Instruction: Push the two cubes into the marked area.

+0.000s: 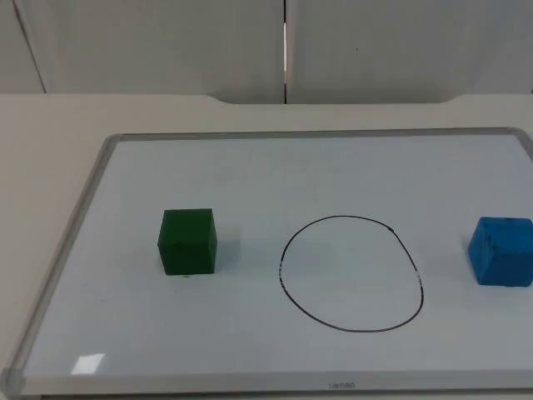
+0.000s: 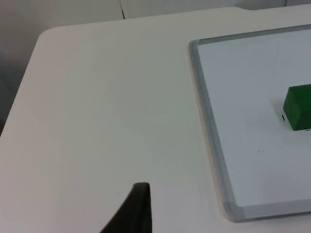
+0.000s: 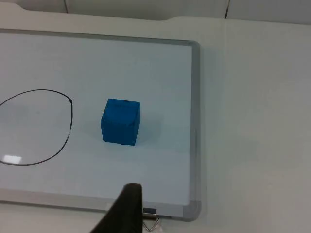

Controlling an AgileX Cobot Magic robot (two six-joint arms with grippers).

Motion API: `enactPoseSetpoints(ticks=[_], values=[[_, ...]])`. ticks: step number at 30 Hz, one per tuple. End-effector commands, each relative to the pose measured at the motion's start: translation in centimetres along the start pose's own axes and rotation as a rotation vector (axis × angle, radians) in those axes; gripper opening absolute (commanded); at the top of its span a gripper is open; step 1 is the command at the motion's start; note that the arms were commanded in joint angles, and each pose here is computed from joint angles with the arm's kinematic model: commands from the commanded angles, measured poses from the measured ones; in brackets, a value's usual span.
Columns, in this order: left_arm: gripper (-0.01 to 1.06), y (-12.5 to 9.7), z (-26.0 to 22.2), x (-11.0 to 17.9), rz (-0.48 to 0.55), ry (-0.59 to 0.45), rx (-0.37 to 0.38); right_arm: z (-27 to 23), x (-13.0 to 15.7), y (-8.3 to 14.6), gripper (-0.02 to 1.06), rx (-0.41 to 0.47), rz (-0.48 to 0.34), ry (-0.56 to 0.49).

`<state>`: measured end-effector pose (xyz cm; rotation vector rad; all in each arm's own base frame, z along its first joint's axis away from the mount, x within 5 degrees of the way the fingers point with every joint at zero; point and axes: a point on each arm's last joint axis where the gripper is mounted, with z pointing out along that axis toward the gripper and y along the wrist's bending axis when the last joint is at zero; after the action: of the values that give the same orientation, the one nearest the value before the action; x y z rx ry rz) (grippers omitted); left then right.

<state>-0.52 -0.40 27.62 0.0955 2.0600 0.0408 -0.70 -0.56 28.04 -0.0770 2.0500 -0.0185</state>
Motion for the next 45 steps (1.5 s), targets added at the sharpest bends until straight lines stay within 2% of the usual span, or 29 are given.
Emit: enactPoseSetpoints(ticks=[1, 9, 14, 24, 28, 34, 37, 42, 45], values=[[1.05, 0.1, -0.3, -0.3, 0.002, -0.025, -0.01, 0.0, 0.0, 0.0, 1.05, 0.008, 0.0, -0.007], [1.05, 0.3, -0.6, -2.9, 0.002, -0.047, -0.015, 0.0, 0.0, 0.0, 1.05, 0.006, -0.001, -0.007], [1.05, 0.2, 0.3, -4.3, -0.02, -0.03, 0.016, 0.0, 0.0, 0.0, 1.05, 0.006, -0.001, -0.007], [1.05, 0.4, 3.8, -5.9, -0.051, 0.091, 0.049, 0.0, 0.0, 0.0, 1.05, 0.006, -0.001, -0.007], [1.05, 0.2, 5.2, -6.4, -0.044, 0.131, 0.089, 0.0, 0.0, 0.0, 1.05, 0.006, -0.001, -0.007], [1.05, -0.5, 6.9, -7.1, -0.065, 0.167, 0.178, 0.0, 0.0, 0.0, 1.05, 0.006, -0.001, -0.007], [1.05, -0.8, 8.0, -7.4, -0.041, 0.191, 0.231, 0.0, 0.0, 0.0, 1.05, 0.006, -0.001, -0.007], [1.03, -1.2, 8.9, -7.7, -0.041, 0.198, 0.284, 0.0, 0.0, 0.0, 1.05, 0.006, -0.001, -0.007], [0.89, -1.5, 10.1, -8.0, -0.076, 0.211, 0.327, 0.0, 0.0, 0.0, 1.05, 0.006, -0.001, -0.007]])
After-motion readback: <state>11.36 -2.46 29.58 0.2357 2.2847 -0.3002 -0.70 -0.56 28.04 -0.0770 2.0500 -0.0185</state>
